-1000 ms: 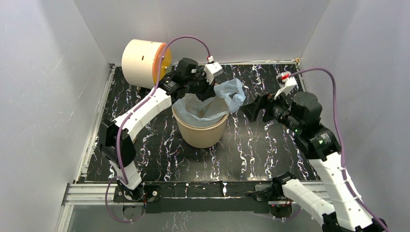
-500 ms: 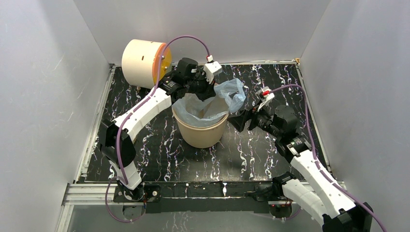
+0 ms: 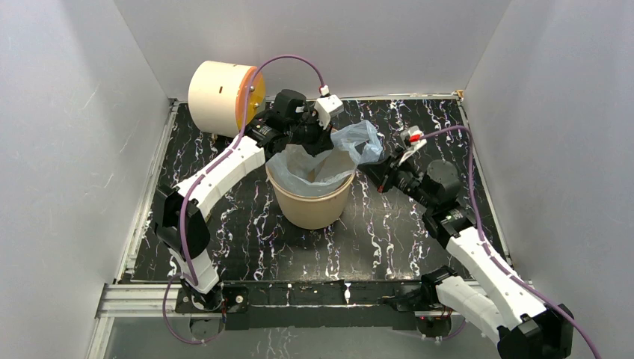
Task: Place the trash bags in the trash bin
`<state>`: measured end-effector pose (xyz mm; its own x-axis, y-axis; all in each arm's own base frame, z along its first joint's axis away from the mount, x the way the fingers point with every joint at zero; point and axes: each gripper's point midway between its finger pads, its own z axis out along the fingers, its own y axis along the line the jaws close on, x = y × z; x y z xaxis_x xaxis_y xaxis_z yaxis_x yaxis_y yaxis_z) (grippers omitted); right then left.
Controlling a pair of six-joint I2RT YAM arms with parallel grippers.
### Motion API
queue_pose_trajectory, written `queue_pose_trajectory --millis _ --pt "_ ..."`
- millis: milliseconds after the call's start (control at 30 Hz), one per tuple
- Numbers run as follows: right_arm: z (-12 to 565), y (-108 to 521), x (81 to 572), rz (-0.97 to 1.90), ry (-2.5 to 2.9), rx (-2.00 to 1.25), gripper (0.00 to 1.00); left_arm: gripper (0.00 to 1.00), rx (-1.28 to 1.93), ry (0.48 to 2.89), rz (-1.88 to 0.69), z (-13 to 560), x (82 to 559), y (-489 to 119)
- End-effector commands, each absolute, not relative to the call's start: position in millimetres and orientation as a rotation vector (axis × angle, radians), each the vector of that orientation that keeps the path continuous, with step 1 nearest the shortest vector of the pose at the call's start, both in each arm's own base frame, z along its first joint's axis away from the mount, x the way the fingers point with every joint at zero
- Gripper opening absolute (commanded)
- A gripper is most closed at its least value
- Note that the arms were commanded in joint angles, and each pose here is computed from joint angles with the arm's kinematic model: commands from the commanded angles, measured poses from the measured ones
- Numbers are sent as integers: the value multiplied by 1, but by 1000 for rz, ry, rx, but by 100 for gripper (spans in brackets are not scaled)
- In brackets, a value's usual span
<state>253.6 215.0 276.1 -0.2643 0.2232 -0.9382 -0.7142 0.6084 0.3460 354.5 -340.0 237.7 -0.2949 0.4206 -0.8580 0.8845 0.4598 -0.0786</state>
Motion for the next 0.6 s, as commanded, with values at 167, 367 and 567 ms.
queue_pose_trajectory --millis 167,367,567 --pt "369 218 214 1128 1657 -399 0 0 946 1820 -587 281 370 -320" --pt "352 225 189 1284 1881 -349 0 0 938 1835 -592 283 379 -315" --pt "279 201 222 1053 2140 16 0 0 1030 1846 -676 267 366 -324"
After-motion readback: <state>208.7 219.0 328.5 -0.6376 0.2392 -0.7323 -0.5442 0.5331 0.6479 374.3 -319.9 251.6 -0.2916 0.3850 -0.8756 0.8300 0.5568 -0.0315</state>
